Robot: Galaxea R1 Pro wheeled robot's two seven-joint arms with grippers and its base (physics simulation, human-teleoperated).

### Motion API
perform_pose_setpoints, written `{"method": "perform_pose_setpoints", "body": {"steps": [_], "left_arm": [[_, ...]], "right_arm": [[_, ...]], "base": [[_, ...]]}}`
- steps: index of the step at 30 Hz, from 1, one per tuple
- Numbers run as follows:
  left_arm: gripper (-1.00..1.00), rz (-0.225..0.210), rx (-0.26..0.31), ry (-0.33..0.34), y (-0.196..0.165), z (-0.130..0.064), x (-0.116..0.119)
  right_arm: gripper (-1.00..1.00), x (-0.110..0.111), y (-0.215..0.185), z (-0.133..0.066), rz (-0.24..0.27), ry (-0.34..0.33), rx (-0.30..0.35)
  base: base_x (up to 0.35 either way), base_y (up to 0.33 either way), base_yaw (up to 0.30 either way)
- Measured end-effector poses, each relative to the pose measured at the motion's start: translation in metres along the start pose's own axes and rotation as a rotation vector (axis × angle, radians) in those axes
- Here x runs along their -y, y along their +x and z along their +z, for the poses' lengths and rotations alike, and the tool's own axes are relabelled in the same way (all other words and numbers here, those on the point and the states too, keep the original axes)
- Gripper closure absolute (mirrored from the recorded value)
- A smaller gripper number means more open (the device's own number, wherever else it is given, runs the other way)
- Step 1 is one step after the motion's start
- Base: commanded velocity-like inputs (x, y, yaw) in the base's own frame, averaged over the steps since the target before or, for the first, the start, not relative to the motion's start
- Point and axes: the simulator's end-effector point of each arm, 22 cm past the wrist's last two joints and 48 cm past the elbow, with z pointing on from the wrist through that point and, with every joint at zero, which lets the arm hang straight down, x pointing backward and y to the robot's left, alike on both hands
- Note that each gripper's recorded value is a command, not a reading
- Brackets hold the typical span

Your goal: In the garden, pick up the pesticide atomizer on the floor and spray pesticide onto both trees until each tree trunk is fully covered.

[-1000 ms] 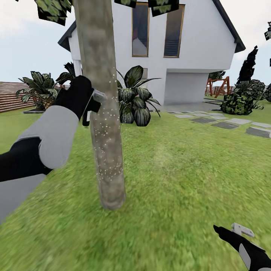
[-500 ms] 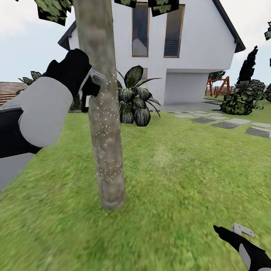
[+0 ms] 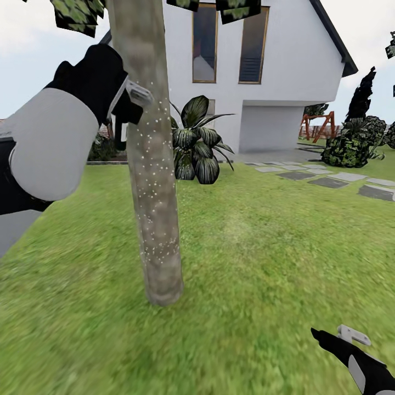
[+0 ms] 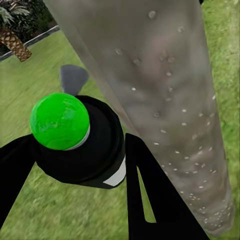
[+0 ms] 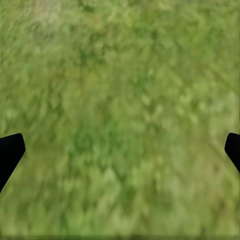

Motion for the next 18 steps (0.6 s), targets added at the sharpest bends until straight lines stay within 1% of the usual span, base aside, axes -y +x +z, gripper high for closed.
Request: {"method": "perform_pose_setpoints", "body": {"steps": [2, 4, 5, 7, 8, 9, 10, 11, 16, 18], "left_arm": [[1.00, 0.000, -0.005, 0.000, 0.002, 0.001, -0.001], [1.00, 0.015, -0.078, 0.016, 0.030, 0.019, 0.001], [1.00, 0.011, -0.118, 0.021, 0.048, 0.029, -0.005], [1.00, -0.001, -0.145, -0.005, 0.062, 0.035, -0.028], [1.00, -0.024, -0.158, -0.009, 0.071, 0.039, -0.041], [1.00, -0.030, -0.179, -0.032, 0.083, 0.043, -0.058], [1.00, -0.043, -0.216, -0.027, 0.102, 0.051, -0.066], [1.00, -0.046, -0.247, -0.023, 0.117, 0.057, -0.071], [1.00, -0.071, -0.295, -0.029, 0.148, 0.067, -0.090], [1.00, -0.071, -0.328, -0.009, 0.170, 0.080, -0.079]], "right_arm": [[-1.00, 0.000, 0.000, 0.000, 0.000, 0.000, 0.000], [-1.00, 0.000, 0.000, 0.000, 0.000, 0.000, -0.001], [-1.00, 0.000, 0.000, 0.000, 0.000, 0.001, -0.001], [-1.00, 0.000, 0.000, 0.000, 0.000, 0.000, 0.000], [-1.00, 0.000, 0.000, 0.000, 0.000, 0.000, 0.000], [-1.00, 0.000, 0.000, 0.000, 0.000, 0.000, 0.000], [-1.00, 0.000, 0.000, 0.000, 0.000, 0.000, -0.001], [-1.00, 0.000, 0.000, 0.000, 0.000, 0.000, 0.000], [-1.00, 0.000, 0.000, 0.000, 0.000, 0.001, 0.000], [-1.00, 0.000, 0.000, 0.000, 0.000, 0.001, -0.001]], "base": [[0.000, 0.000, 0.000], [0.000, 0.000, 0.000], [0.000, 0.000, 0.000], [0.000, 0.000, 0.000], [0.000, 0.000, 0.000], [0.000, 0.000, 0.000], [0.000, 0.000, 0.000], [0.000, 0.000, 0.000], [0.000, 0.000, 0.000], [0.000, 0.000, 0.000]]}}
